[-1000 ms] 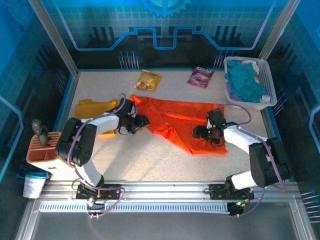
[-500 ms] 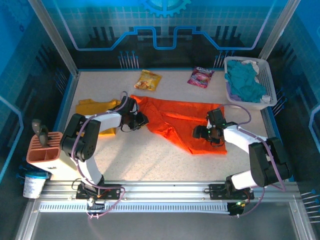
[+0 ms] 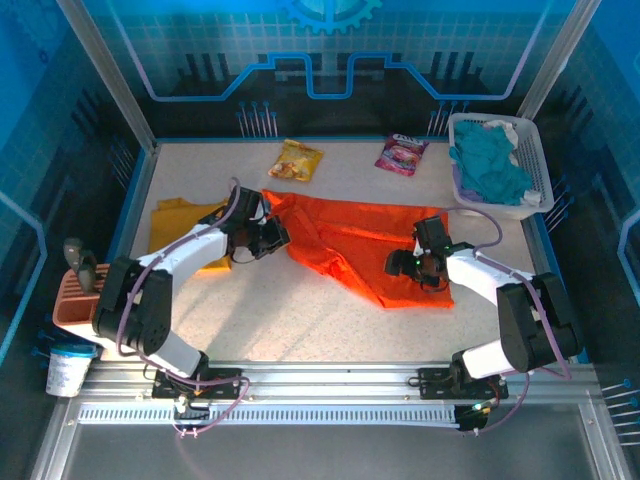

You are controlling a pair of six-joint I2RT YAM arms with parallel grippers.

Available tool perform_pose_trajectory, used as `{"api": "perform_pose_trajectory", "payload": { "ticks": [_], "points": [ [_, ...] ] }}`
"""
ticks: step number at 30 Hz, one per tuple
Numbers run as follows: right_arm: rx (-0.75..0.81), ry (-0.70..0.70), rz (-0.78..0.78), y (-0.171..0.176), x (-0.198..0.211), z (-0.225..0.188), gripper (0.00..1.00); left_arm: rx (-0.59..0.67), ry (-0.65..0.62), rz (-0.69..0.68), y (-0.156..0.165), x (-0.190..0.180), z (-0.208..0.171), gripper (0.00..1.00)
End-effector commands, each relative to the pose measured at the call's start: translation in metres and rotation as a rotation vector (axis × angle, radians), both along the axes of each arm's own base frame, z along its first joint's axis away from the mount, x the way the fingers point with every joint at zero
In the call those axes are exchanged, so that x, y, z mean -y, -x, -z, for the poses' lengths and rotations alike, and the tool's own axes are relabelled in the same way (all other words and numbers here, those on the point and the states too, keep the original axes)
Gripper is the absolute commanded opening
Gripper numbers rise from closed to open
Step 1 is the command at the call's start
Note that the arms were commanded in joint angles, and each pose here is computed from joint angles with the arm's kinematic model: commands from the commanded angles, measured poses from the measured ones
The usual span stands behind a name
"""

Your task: Fold and stack the t-shirts

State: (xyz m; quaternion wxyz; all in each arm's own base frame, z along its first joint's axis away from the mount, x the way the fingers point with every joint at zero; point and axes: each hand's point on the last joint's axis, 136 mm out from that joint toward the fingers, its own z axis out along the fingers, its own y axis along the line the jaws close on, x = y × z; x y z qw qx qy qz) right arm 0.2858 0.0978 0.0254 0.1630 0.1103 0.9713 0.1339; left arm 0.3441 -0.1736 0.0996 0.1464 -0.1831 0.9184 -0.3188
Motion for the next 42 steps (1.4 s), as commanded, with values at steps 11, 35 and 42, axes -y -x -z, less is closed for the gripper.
{"api": "perform_pose_trajectory", "payload": {
  "ticks": [11,35,42],
  "points": [
    [0.03,0.003,0.049,0.012,0.01,-0.031,0.84,-0.103,-0.058,-0.042,0.116,-0.037,-0.015,0.03],
    [-0.093,-0.012,0.362,0.096,0.077,-0.039,0.83,-0.341,-0.08,-0.181,0.224,-0.063,0.07,0.44],
    [-0.182,-0.012,0.48,0.123,0.087,-0.026,0.73,-0.291,-0.051,-0.196,0.207,-0.056,0.07,0.42]
  ]
}}
